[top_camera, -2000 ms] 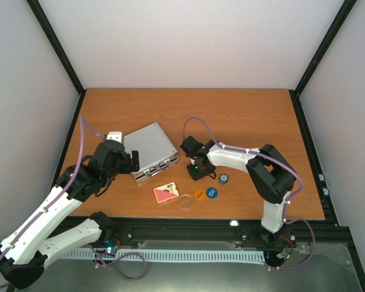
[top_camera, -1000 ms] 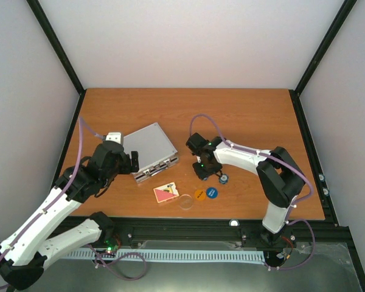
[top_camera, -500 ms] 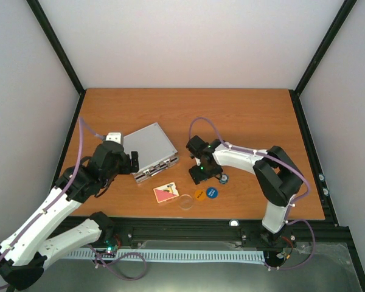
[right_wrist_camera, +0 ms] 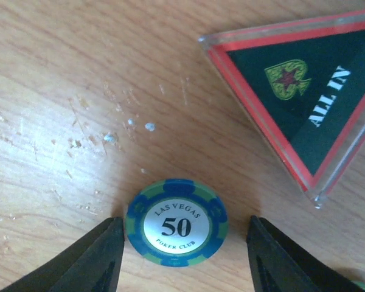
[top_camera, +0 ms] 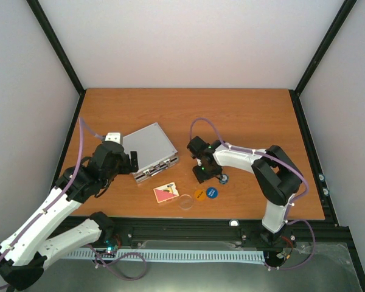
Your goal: Pack up texas hold em set
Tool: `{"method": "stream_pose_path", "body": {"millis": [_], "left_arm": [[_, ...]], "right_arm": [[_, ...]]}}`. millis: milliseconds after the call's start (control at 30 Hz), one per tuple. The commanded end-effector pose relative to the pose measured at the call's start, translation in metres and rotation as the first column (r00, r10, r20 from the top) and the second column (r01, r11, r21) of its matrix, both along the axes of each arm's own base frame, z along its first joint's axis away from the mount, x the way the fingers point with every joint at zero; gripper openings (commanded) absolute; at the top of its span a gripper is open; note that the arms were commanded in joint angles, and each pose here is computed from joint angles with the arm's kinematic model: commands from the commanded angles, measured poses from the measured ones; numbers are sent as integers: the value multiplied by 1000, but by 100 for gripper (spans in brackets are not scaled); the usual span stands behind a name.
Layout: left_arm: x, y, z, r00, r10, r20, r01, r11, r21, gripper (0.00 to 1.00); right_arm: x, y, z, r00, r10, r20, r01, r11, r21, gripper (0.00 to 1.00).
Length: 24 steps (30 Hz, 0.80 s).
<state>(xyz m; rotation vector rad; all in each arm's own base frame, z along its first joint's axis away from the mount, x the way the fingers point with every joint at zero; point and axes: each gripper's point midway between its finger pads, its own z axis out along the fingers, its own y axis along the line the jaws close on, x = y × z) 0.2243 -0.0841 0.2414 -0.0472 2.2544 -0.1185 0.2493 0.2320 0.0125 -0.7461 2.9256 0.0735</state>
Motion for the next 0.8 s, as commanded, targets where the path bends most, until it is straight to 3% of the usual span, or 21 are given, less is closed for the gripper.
{"method": "stream_pose_path", "body": {"millis": [0, 267, 467, 633, 767], "left_arm": [[-4, 7, -1, 1000, 28, -2, -28, 1000, 4, 100], [-3, 6, -3, 1000, 25, -8, -25, 1000, 5, 100], [-3, 6, -2, 1000, 25, -5, -25, 1000, -1, 100], [-4, 6, -4, 1000, 24, -9, -24, 1000, -3, 100], [-4, 5, -2, 1000, 21, -6, -21, 1000, -3, 100]], "right_arm": [[-13, -10, -22, 998, -5, -57, 3, 1000, -28, 50], [-15, -13, -27, 998, -9, -68, 7, 999, -41, 14], [-12, -10, -20, 998, -9, -57, 7, 999, -31, 8], [-9, -8, -16, 999, -13, -43, 12, 1000, -25, 26], [-6, -6, -9, 999, -12, -32, 11, 1000, -19, 61]]}}
